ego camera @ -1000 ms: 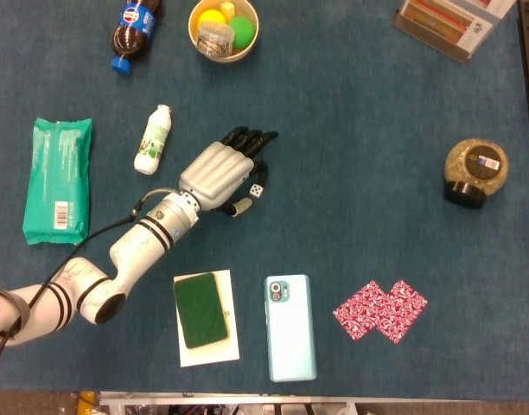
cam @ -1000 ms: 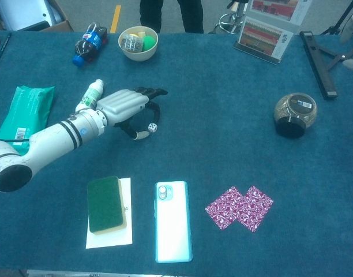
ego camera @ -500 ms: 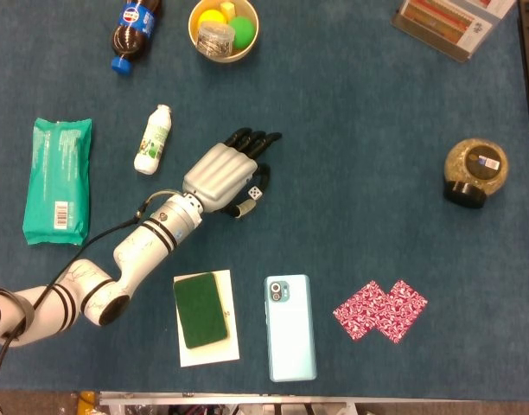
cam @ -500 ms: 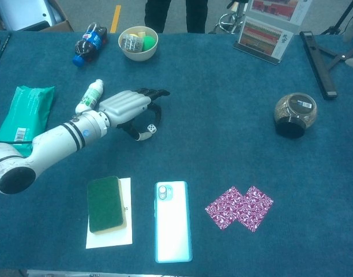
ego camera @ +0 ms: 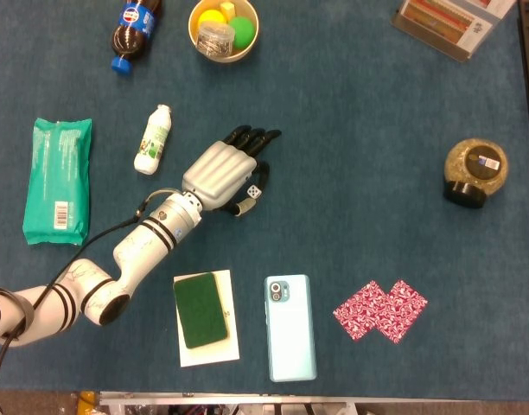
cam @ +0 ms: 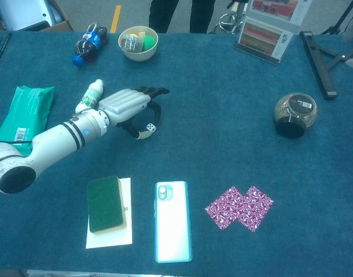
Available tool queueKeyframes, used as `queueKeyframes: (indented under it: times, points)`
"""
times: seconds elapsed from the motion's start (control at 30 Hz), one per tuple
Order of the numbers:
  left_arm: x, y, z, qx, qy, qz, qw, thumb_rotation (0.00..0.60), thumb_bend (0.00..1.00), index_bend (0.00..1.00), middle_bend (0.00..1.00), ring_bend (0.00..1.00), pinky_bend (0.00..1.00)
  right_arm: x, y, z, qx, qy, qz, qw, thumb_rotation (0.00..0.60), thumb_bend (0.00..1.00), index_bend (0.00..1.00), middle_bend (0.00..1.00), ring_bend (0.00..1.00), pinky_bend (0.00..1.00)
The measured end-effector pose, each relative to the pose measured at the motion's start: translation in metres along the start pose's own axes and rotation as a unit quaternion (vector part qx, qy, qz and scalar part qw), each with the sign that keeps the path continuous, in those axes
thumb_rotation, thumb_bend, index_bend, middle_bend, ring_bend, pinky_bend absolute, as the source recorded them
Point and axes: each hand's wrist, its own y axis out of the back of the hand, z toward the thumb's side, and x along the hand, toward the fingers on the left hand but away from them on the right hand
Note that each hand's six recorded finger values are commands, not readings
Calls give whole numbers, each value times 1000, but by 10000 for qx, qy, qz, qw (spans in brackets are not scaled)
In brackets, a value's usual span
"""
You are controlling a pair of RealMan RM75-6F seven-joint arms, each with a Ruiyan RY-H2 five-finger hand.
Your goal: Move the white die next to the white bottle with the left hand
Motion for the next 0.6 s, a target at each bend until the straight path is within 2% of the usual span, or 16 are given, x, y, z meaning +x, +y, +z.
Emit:
queueKeyframes:
  times: [0.4, 0.6]
  points:
    - [-4, 5, 6, 9, -109, 109, 9999, 600, 307, 543, 0, 0, 39, 0, 1, 0, -9, 1, -22, 10000, 600, 207, 479, 375, 263, 344]
    - [-14, 17, 10, 61, -200, 283, 9994, 600, 307, 546, 0, 0, 39, 2, 3, 0, -11, 4, -57, 10000, 600, 207, 479, 375, 263, 344]
